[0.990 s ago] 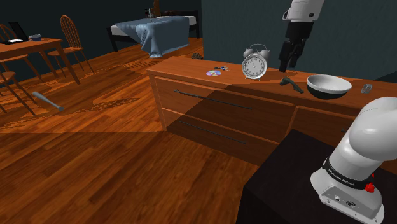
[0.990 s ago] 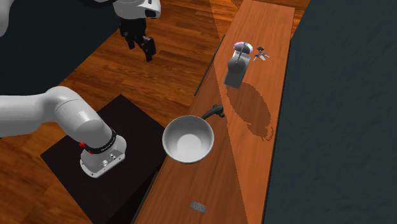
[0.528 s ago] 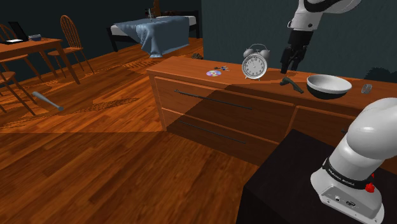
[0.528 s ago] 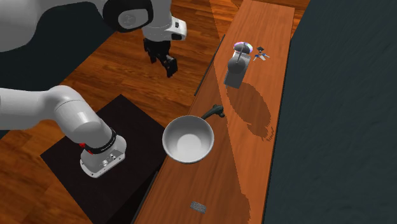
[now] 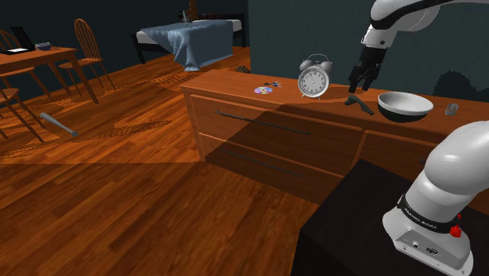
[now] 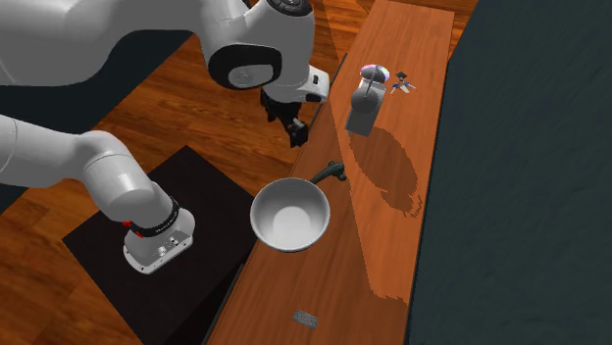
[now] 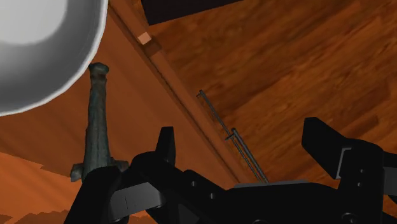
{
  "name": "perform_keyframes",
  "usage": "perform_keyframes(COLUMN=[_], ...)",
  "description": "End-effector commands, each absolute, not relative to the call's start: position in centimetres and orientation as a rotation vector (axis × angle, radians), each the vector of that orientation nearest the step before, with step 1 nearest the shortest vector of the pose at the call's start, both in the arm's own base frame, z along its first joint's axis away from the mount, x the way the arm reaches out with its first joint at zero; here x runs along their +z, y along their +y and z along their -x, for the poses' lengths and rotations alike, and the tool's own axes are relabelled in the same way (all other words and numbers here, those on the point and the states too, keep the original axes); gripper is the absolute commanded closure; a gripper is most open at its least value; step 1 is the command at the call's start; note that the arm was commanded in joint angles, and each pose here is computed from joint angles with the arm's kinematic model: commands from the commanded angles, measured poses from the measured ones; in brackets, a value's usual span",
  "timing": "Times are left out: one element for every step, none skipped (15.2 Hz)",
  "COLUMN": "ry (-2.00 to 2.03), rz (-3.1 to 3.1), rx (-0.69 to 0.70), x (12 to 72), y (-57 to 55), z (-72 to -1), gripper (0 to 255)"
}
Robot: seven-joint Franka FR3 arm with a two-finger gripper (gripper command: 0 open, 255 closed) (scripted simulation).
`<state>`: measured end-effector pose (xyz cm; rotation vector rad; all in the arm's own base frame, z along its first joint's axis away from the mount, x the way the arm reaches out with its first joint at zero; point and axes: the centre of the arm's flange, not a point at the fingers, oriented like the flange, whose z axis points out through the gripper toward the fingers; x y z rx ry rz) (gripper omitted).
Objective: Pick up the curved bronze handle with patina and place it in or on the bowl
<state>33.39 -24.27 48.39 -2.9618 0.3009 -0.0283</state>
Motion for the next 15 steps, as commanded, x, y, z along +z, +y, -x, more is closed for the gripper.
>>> perform_keyframes(ry=[0.342,0.361,0.381,0.401,0.420,0.440,0.459,0.479,0.498,0.511,0.511,0.511,0.511,0.511,0.511], rz=[2.953,2.947,2.942,2.936,2.931,2.925,2.919,2.913,2.907,2.903,2.903,2.903,2.903,2.903,2.903], rx=[-0.039,-0.043,-0.047,-0.051,-0.055,-0.060,-0.064,-0.068,-0.072,-0.075,-0.075,-0.075,-0.075,-0.075,-0.075], x=[47.4,46.8,46.2,45.6,45.0,44.4,43.8,43.2,42.5,42.1,41.6,41.1,40.6,40.1,39.5], y=[-26.8,-28.0,-29.3,-30.5,-31.7,-32.9,-34.1,-35.3,-36.5,-37.3,-37.2,-37.1,-37.0,-36.9,-36.8], z=[-33.3,-33.3,-33.3,-33.3,-33.3,-33.2,-33.2,-33.1,-33.0,-32.9,-32.9,-33.0,-33.0,-33.1,-33.1], gripper=[0,0,0,0,0,0,0,0,0,0,0,0,0,0,0])
